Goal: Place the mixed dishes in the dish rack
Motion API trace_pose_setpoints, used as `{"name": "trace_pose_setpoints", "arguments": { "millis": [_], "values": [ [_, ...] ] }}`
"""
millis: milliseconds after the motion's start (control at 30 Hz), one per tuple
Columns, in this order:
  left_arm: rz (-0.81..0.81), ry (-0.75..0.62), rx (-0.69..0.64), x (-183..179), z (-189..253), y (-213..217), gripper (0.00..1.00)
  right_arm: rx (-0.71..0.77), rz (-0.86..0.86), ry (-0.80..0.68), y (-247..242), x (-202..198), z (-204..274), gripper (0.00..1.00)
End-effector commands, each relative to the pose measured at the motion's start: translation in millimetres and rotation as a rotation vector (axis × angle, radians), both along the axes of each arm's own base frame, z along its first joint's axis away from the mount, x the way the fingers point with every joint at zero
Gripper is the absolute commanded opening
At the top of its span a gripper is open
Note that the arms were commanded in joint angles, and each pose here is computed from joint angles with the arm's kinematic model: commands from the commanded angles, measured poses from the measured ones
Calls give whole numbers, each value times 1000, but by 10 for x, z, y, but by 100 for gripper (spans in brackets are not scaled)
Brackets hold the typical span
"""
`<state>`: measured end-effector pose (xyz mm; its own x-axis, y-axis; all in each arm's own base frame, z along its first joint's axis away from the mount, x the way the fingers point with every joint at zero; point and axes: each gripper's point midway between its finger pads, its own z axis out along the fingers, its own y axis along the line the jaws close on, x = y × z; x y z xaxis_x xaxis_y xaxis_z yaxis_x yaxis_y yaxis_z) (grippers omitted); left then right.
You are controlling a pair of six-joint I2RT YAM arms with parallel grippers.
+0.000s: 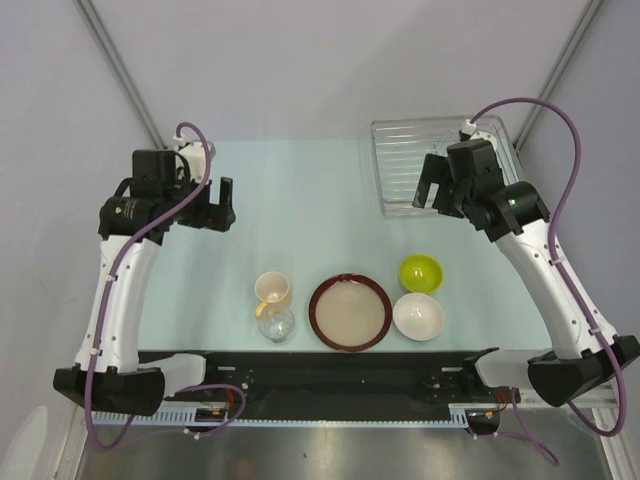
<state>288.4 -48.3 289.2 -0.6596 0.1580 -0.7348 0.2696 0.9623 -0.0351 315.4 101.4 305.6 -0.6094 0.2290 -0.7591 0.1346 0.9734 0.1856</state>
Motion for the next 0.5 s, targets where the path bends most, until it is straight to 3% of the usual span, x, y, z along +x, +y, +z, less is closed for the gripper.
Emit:
{"name": "trace_pose_setpoints", "arguments": {
  "millis": [0,200,333,467],
  "values": [
    [-1,-93,-39,66,258,-51,100,-19,9,-91,-83,-27,154,100],
    [-45,-201,-101,220,532,-254,100,4,-59,-143,-275,209,126,100],
    [-67,-222,-113,564,643,-529,98,45,-128,-139,-442,411,100,100],
    [-110,-181,-106,1082,596,-1098,100,78,-183,-151,-603,457,64,100]
  ]
}}
